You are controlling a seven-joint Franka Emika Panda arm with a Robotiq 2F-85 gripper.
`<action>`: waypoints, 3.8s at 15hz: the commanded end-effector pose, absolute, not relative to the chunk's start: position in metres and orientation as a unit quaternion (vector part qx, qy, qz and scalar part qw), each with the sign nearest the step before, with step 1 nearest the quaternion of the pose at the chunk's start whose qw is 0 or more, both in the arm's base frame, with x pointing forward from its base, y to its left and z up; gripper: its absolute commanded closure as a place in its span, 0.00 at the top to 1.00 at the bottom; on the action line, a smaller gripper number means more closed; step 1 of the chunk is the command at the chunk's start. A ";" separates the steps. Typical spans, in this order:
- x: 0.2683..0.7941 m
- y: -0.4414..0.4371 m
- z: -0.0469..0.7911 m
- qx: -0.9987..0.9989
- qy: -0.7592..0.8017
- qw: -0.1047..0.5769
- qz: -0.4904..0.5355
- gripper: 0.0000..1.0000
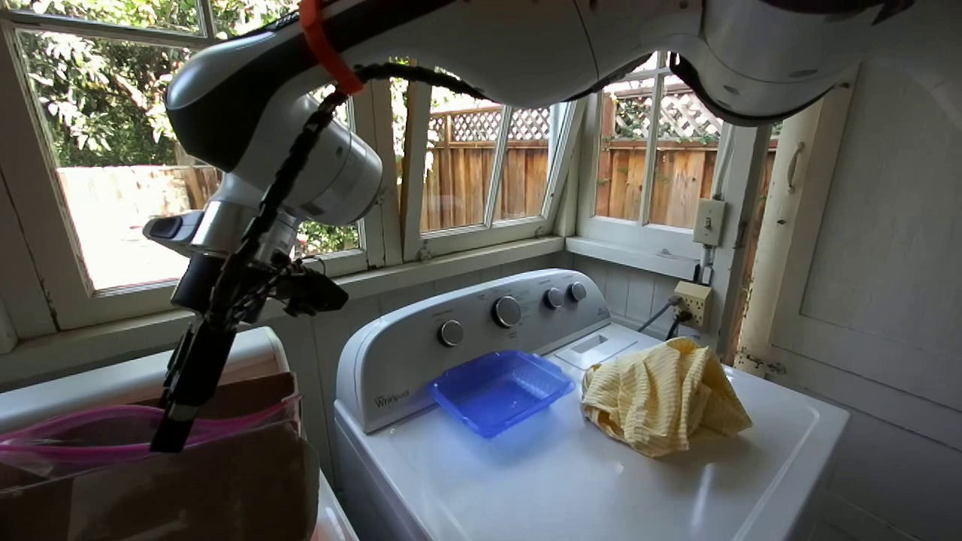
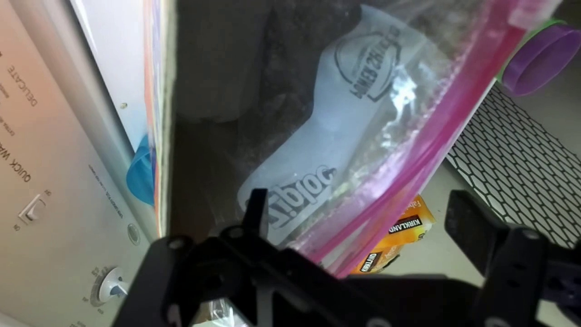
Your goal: Remove the plastic from the box
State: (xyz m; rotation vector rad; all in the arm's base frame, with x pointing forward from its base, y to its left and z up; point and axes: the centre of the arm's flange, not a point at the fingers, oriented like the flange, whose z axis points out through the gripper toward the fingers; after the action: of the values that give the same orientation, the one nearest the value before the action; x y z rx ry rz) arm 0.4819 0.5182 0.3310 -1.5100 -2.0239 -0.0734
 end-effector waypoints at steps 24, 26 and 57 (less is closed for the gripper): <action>0.475 0.529 0.356 -0.540 -0.817 0.191 -0.060 0.32; 0.475 0.527 0.358 -0.540 -0.817 0.193 -0.061 0.45; 0.484 0.524 0.387 -0.523 -0.811 0.259 -0.043 0.01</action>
State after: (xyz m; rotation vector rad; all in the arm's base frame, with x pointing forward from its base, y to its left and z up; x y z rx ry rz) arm 0.4816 0.5227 0.3603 -1.4816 -2.2277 -0.1510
